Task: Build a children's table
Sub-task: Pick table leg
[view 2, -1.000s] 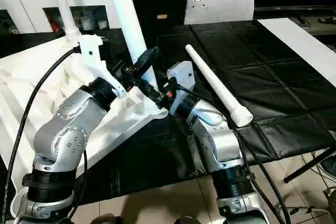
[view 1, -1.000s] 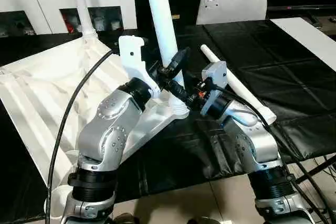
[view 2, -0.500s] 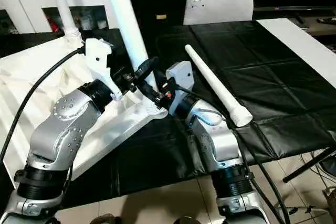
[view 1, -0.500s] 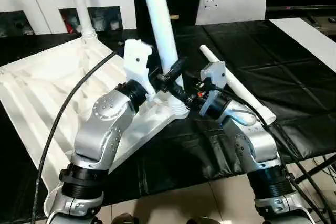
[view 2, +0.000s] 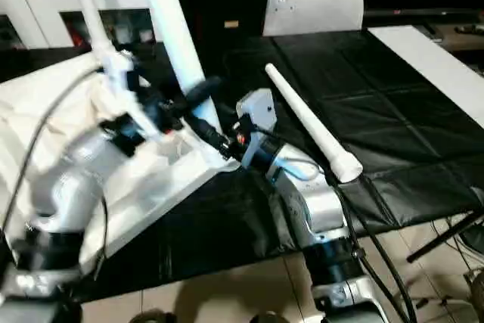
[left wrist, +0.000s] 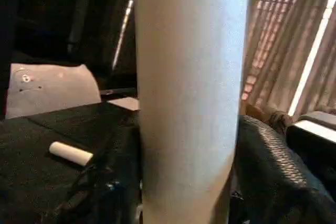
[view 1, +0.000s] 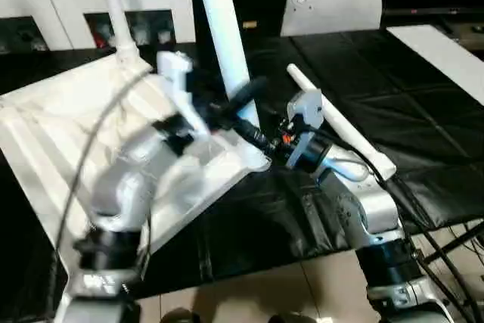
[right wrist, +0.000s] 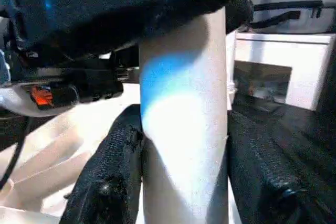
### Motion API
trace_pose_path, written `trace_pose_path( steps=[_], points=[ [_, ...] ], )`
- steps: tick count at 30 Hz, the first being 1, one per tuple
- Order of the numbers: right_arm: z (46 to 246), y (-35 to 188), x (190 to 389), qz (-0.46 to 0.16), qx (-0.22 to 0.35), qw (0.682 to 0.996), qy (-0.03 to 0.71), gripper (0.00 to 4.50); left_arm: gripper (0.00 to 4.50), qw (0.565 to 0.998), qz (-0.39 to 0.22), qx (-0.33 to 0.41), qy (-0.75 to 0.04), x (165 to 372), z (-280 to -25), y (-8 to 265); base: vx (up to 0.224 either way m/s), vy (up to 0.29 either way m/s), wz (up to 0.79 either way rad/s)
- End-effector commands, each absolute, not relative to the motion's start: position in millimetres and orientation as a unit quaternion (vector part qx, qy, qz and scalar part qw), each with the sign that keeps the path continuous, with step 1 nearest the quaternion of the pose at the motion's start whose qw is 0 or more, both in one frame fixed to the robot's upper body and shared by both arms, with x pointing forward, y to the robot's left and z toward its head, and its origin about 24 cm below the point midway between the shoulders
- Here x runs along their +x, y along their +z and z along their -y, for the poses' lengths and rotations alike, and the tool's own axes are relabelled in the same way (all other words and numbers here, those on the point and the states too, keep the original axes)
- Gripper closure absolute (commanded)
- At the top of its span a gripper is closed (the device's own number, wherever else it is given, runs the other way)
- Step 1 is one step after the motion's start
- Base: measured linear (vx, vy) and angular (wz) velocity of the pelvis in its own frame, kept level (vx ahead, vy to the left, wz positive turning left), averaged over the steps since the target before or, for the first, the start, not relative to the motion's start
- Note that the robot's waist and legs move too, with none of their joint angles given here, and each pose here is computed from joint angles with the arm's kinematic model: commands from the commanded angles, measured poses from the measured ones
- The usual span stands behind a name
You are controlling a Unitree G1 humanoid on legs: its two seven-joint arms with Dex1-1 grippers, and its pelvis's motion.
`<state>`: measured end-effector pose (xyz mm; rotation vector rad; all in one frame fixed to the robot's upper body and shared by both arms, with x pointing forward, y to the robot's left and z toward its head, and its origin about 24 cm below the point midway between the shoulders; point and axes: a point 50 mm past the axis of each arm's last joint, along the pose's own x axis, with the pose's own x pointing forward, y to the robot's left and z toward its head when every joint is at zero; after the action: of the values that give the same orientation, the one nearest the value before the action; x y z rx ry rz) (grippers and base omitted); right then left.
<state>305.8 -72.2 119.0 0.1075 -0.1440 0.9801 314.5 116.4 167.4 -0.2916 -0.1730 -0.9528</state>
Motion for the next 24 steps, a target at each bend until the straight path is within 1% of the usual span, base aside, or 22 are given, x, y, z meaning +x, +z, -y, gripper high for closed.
trace_pose_path(
  steps=[1, 2, 3, 9, 14, 15, 16, 17, 18, 20, 23, 24],
  points=[
    [74.3, 123, 306.6, 0.076, 0.05, 0.879, 0.469, 2.65, 2.48, 0.858, 0.087, -0.13, -0.49, 314, -112, 174, 0.0, 0.0, 0.0],
    [74.4, 123, 306.5, 0.076, 0.05, 0.878, 0.469, 2.65, 2.48, 0.856, 0.086, -0.128, -0.493, 315, -112, 174, 0.0, 0.0, 0.0],
    [74.5, 123, 306.4, 0.076, 0.05, 0.878, 0.469, 2.65, 2.59, 0.857, 0.086, -0.127, -0.492, 315, -113, 174, 0.0, 0.0, 0.0],
    [73.8, 122, 305.1, 0.076, 0.052, 0.878, 0.47, 2.65, 2.65, 0.855, 0.087, -0.134, -0.494, 316, -114, 173, 0.0, 0.0, 0.0],
    [75.8, 122, 306.0, 0.068, 0.048, 0.883, 0.462, 2.65, 2.66, 0.87, 0.082, -0.146, -0.465, 323, -114, 173, 0.0, 0.0, 0.0],
    [75.5, 122, 305.6, 0.054, 0.068, 0.878, 0.47, 2.3, 2.66, 0.879, 0.081, -0.144, -0.448, 326, -116, 175, 0.0, 0.0, 0.0],
    [75.7, 122, 305.8, 0.052, 0.077, 0.877, 0.472, 2.09, 2.66, 0.887, 0.078, -0.14, -0.434, 329, -119, 176, 0.0, 0.0, 0.0],
    [75.7, 122, 305.8, 0.052, 0.077, 0.877, 0.472, 2.09, 2.66, 0.887, 0.078, -0.14, -0.434, 329, -119, 176, 0.0, 0.0, 0.0],
    [76.0, 124, 305.8, 0.05, 0.09, 0.873, 0.476, 1.92, 2.66, 0.895, 0.074, -0.135, -0.418, 333, -123, 177, 0.0, 0.0, 0.0],
    [77.7, 126, 304.6, 0.043, 0.101, 0.866, 0.488, 1.85, 2.66, 0.898, 0.07, -0.128, -0.415, 335, -128, 179, 0.0, 0.0, 0.0],
    [82.4, 130, 301.9, 0.034, 0.119, 0.848, 0.515, 1.52, 2.66, 0.895, 0.068, -0.121, -0.423, 336, -132, 182, 0.0, 0.0, 0.0],
    [85.8, 134, 300.0, 0.027, 0.13, 0.836, 0.532, 1.46, 2.66, 0.892, 0.065, -0.118, -0.432, 336, -133, 183, 0.0, 0.0, 0.0]
  ],
)
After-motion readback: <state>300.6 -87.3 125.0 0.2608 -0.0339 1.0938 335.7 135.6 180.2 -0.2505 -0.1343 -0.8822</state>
